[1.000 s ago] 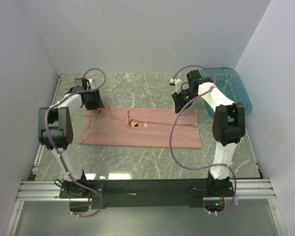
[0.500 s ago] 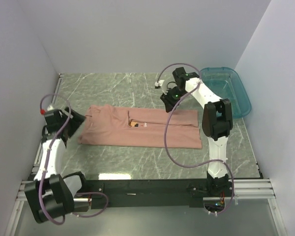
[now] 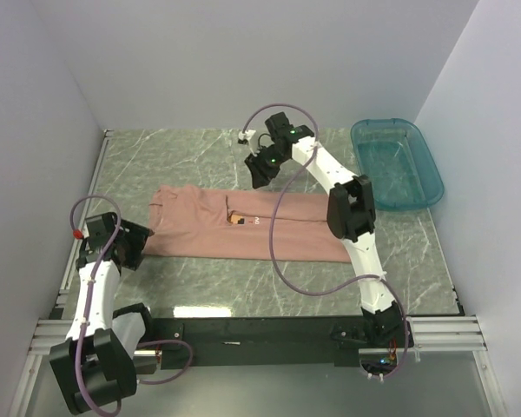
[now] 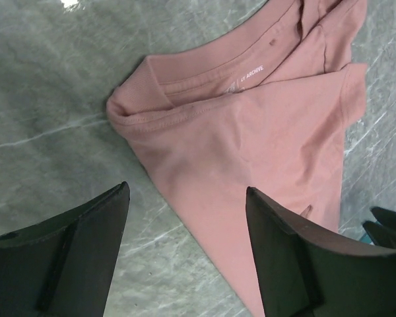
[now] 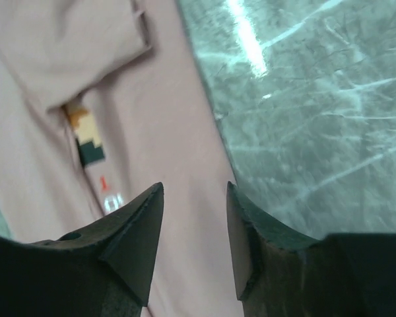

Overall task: Fold and stack the t-shirts
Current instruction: Fold the tshirt

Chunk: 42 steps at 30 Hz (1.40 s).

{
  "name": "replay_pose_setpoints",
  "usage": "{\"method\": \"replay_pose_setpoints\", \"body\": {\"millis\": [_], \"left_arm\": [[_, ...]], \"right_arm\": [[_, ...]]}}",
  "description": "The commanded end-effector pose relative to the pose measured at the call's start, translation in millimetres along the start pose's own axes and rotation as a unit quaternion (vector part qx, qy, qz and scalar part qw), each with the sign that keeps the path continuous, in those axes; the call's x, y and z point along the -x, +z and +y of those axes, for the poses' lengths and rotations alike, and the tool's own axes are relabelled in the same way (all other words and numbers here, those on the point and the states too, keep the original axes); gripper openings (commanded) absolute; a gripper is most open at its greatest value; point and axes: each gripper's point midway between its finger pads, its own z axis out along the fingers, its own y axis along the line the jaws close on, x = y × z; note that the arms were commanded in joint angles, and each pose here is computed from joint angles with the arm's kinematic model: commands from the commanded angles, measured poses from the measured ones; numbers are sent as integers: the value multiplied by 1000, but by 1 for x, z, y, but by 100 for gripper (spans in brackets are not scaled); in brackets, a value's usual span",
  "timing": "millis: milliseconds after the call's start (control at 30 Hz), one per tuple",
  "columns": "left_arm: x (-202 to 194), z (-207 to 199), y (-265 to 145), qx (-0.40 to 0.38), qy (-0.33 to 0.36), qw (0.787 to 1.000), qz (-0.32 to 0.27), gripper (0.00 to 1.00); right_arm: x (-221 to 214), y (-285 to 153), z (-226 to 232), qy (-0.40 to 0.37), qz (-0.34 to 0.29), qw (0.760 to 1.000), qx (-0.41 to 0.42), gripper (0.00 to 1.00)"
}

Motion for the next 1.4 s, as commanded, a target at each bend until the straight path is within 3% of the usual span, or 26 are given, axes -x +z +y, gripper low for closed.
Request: {"method": "replay_pose_setpoints", "body": {"millis": [0, 500, 667, 1000, 1233, 1333, 1367], "left_arm": [[-3, 3, -2, 7, -20, 1000, 1, 76], [-14, 2, 5, -4, -5, 999, 33, 76], [-19, 3, 6, -9, -4, 999, 46, 76], [-19, -5, 1, -28, 5, 998, 50, 76], [-22, -11, 0, -41, 0, 997, 59, 76], [-21, -13, -3, -45, 3, 997, 58, 76], [-21, -14, -3, -46, 4, 997, 59, 76]], "right_arm": [[16, 24, -1, 67, -14, 998, -18, 51], [-12, 70, -7, 102, 27, 994, -32, 52], [-5, 65, -24, 98, 16, 992, -75, 53], [-14, 63, -21, 50, 42, 996, -57, 58], [-34, 75, 5, 40, 89, 995, -22, 48], [-39, 80, 6, 42, 102, 994, -25, 41], [-40, 81, 5, 44, 102, 993, -26, 34]]}}
